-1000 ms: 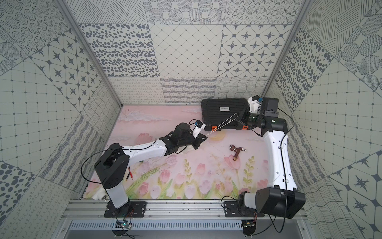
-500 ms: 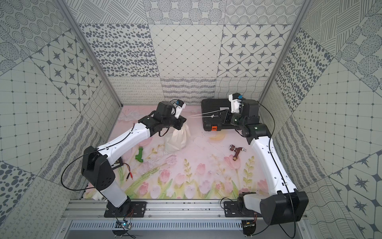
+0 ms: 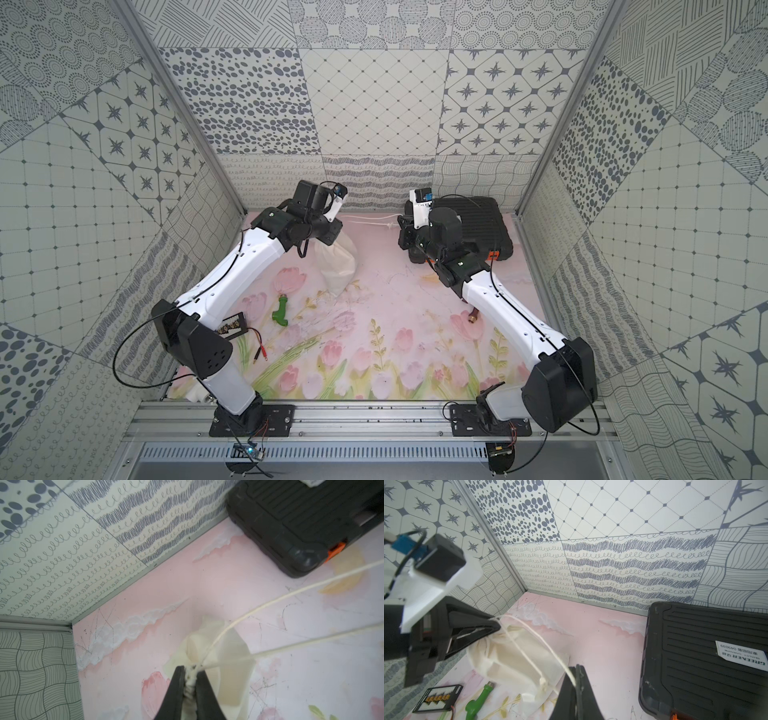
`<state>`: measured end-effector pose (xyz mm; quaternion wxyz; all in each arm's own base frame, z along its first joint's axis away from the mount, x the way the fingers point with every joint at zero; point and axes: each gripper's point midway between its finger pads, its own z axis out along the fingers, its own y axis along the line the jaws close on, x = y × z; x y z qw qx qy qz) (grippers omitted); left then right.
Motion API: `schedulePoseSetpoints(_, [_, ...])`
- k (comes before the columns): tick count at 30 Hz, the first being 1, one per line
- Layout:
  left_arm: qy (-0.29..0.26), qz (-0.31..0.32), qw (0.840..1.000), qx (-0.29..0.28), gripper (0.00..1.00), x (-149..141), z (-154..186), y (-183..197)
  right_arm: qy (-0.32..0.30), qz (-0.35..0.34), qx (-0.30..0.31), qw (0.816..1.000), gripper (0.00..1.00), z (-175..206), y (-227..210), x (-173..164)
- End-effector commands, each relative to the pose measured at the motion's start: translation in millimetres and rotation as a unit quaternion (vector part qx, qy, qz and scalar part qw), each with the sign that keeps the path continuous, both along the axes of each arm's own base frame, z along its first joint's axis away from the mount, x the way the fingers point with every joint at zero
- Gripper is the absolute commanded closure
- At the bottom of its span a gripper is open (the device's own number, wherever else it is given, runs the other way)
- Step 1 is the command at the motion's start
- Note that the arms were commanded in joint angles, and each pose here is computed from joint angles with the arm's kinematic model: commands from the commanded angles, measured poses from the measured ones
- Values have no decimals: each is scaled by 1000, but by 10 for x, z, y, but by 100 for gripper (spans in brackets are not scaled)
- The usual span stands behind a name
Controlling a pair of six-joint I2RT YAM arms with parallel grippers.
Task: Close the soil bag
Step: Frap the soil bag at the center of the board.
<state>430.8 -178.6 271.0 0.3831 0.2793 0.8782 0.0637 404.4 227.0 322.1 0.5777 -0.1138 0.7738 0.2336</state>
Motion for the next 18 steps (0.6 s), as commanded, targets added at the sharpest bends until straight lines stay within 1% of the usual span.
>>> schedulePoseSetpoints(1, [4,-41,999,20,100,-372,-498,-217,-34,-63,9,997,100,-71,-198,61])
schedulePoseSetpoints(3, [20,-59,998,-19,100,-563,-716,-393,-36,-84,9,996,100,-146,-315,-17])
schedulePoseSetpoints(5, [35,-72,995,-58,97,-719,-829,-529,-41,-102,4,994,100,-197,-439,-106])
schedulePoseSetpoints(6, [39,-78,993,-79,95,-771,-855,-596,-44,-111,3,993,100,-214,-500,-149])
schedulePoseSetpoints(8, [50,-99,986,-123,84,-907,-890,-747,-57,-124,4,991,100,-198,-605,-266])
schedulePoseSetpoints(9, [51,-105,983,-138,79,-946,-884,-794,-61,-126,5,990,100,-185,-638,-310])
schedulePoseSetpoints(12, [44,-134,975,-173,72,-1041,-830,-942,-71,-112,12,991,100,-78,-645,-435])
schedulePoseSetpoints(15, [17,-161,965,-207,65,-1071,-648,-1046,-88,-85,20,992,100,111,-585,-565])
schedulePoseSetpoints(18, [-9,-194,952,-239,56,-1098,-422,-1158,-97,-59,27,993,100,273,-521,-661])
